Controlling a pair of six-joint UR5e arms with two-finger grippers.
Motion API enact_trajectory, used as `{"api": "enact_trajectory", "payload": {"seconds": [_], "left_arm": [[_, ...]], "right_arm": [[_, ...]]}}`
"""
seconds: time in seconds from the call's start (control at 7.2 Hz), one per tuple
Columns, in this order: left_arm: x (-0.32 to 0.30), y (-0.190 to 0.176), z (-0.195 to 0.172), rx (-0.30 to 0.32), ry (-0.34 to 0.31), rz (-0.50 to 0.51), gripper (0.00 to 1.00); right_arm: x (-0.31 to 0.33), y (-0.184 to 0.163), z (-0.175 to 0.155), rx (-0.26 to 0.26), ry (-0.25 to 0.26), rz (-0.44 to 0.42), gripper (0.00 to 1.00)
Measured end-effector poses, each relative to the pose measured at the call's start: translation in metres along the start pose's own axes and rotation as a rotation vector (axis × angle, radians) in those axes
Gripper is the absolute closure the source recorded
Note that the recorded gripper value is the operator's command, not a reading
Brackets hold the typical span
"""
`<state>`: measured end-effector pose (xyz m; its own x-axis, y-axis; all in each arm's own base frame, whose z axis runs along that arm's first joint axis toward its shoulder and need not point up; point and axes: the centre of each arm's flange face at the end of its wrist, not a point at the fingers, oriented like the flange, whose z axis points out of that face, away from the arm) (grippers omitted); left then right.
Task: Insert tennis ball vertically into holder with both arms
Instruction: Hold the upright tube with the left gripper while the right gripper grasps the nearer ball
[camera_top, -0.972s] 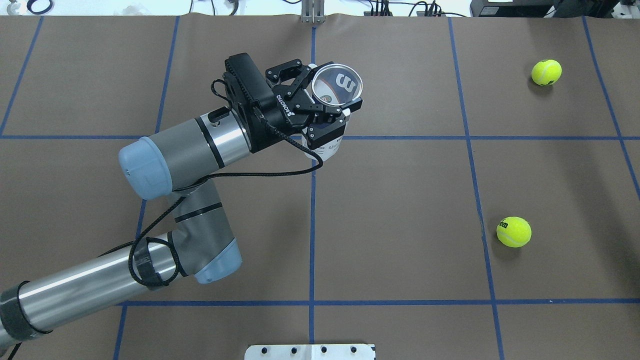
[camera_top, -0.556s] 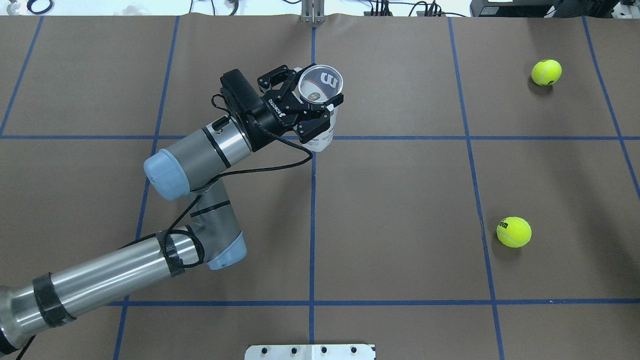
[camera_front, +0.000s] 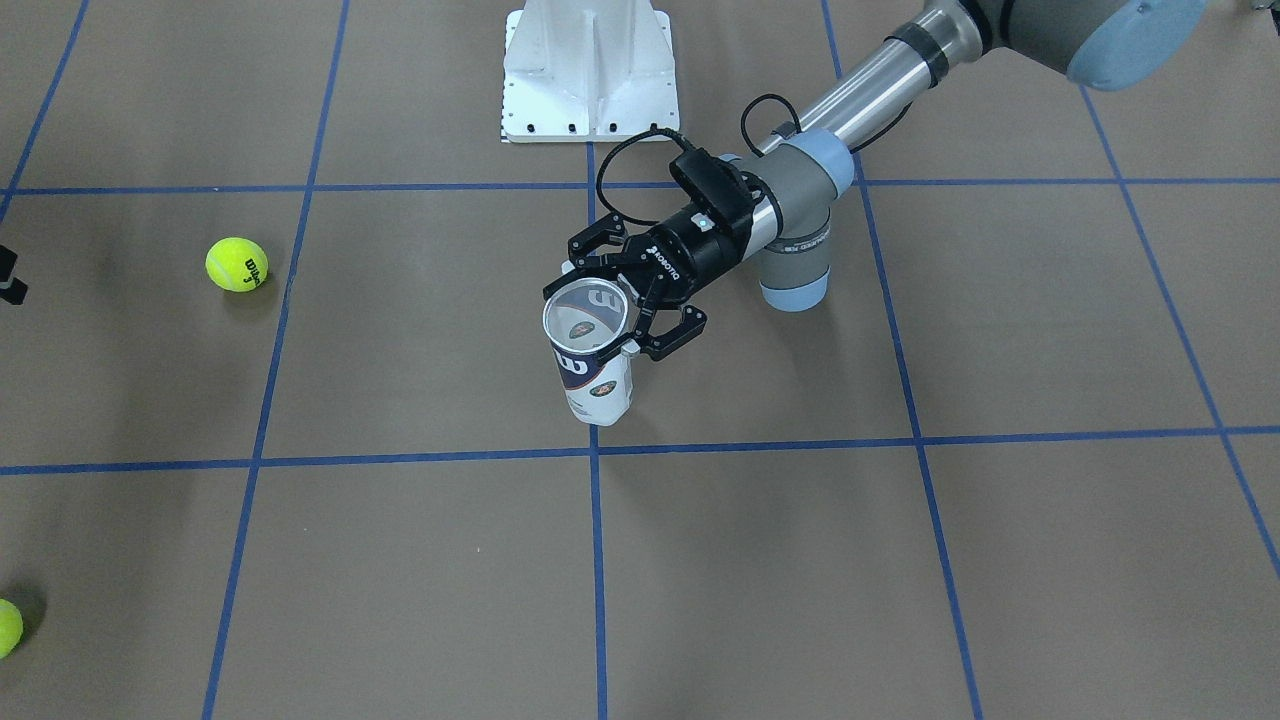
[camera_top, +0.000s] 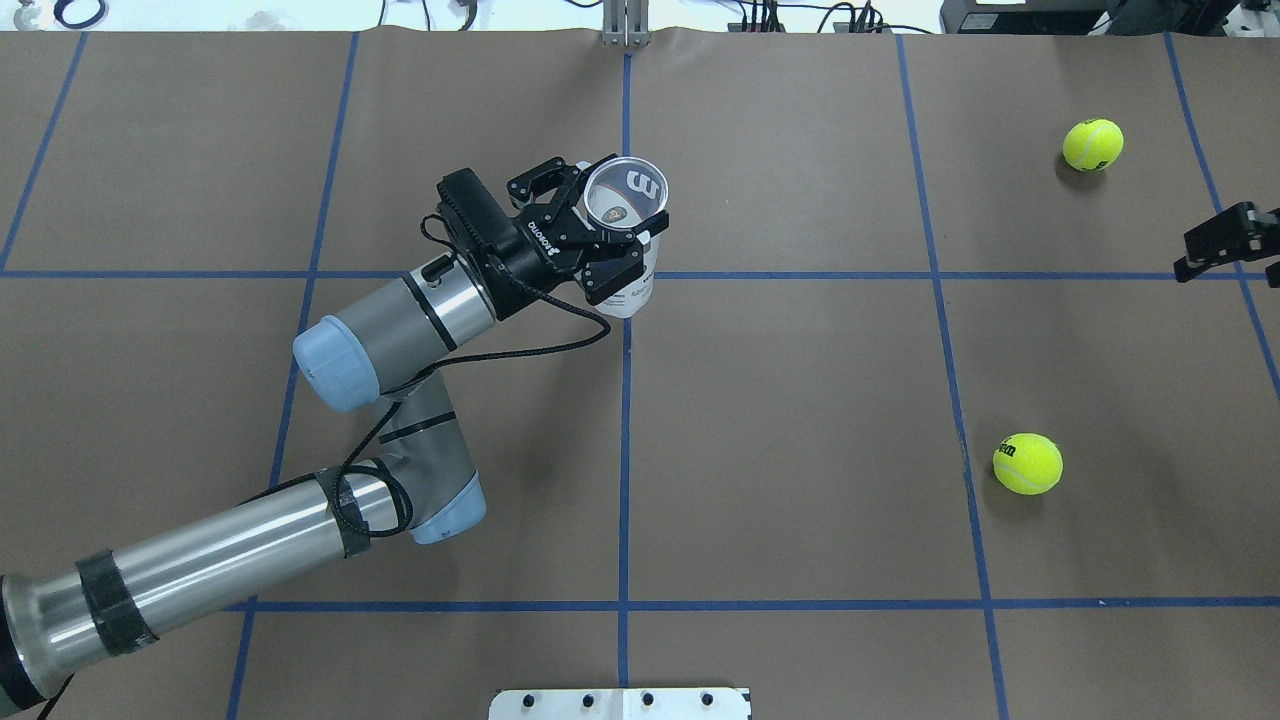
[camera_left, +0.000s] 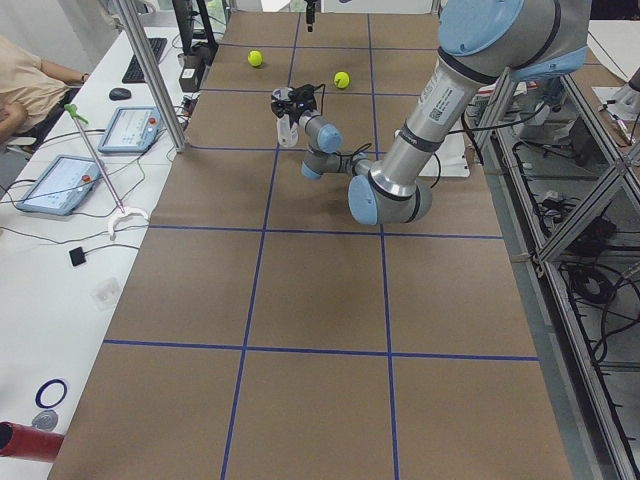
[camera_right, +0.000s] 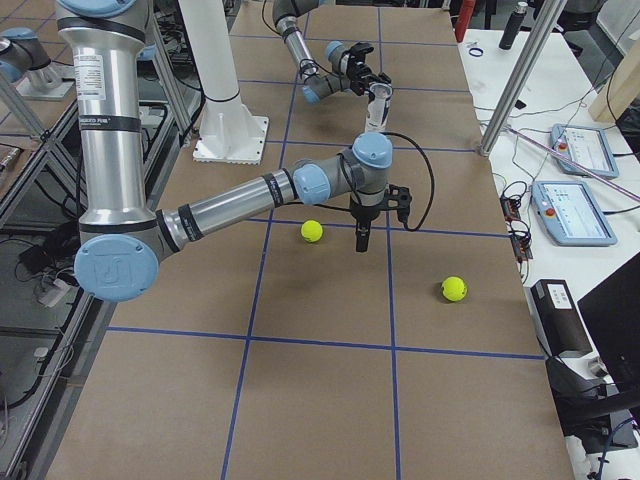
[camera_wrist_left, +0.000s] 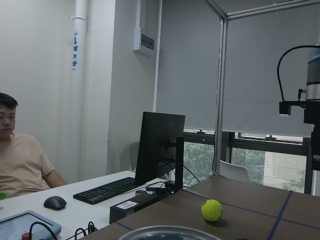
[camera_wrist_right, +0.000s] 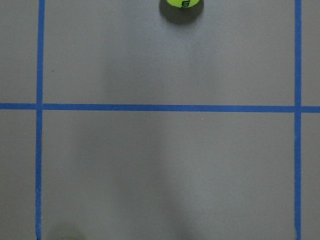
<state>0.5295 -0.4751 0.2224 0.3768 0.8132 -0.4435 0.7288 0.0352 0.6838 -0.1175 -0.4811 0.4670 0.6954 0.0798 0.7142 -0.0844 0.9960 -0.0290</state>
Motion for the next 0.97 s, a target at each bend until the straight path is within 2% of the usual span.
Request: {"api": "enact_trajectory", "payload": {"seconds": [0.28,0.56,0.97], "left_arm": [[0.0,0.003,0.0,-0.006,-0.001,0.0,0.3],[0.0,0.004,0.0,-0.007,-0.001,0.0,0.3],[0.0,0.004,0.0,-0.007,-0.001,0.0,0.3]], "right_arm": [[-0.048,0.039,0.026,0.032,0.0,0.068,0.0],[-0.097,0.087,0.053,0.064,0.039,0.094,0.0],[-0.11,0.15,0.097,0.12,0.029,0.033,0.0]]}}
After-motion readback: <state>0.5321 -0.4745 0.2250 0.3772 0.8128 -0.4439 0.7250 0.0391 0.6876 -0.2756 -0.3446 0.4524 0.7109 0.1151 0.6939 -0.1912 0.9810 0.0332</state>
